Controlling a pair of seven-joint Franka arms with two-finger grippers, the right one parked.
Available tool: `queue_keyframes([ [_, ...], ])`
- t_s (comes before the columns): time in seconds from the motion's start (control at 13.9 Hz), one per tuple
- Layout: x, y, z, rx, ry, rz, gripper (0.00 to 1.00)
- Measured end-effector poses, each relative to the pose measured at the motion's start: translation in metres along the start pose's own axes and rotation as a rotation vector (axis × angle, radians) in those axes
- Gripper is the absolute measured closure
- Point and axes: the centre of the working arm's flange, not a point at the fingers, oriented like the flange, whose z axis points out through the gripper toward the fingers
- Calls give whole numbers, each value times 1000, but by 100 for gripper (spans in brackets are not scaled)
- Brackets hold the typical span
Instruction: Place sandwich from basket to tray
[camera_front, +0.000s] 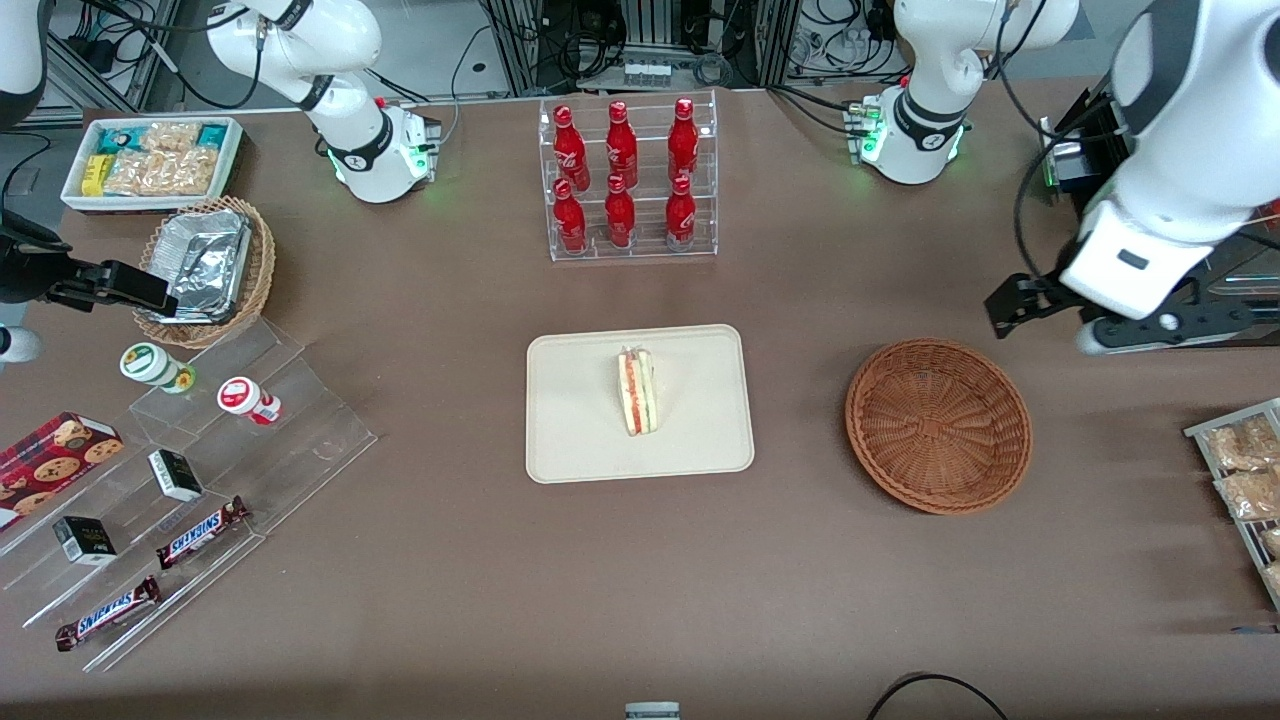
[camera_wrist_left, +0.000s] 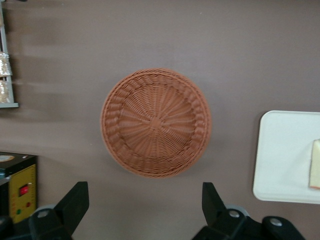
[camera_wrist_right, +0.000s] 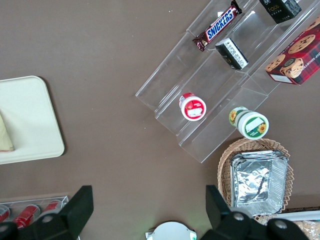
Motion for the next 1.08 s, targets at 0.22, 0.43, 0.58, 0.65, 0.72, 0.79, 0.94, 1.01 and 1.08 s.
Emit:
queue_keyframes([
  [0.22, -4, -22, -2, -19, -42, 52, 0],
  [0.43, -14, -30, -11, -19, -61, 61, 0],
  [0.58, -21, -36, -20, -18, -64, 63, 0],
  [0.65, -23, -39, -22, -17, -65, 69, 0],
  [0.72, -24, -41, -24, -17, -64, 73, 0],
  [0.79, -24, -42, -24, -17, -65, 75, 0],
  [0.94, -27, -42, -24, -15, -78, 78, 0],
  [1.01, -28, -42, -25, -15, -81, 80, 0],
  [1.08, -28, -42, -26, -15, -81, 82, 0],
])
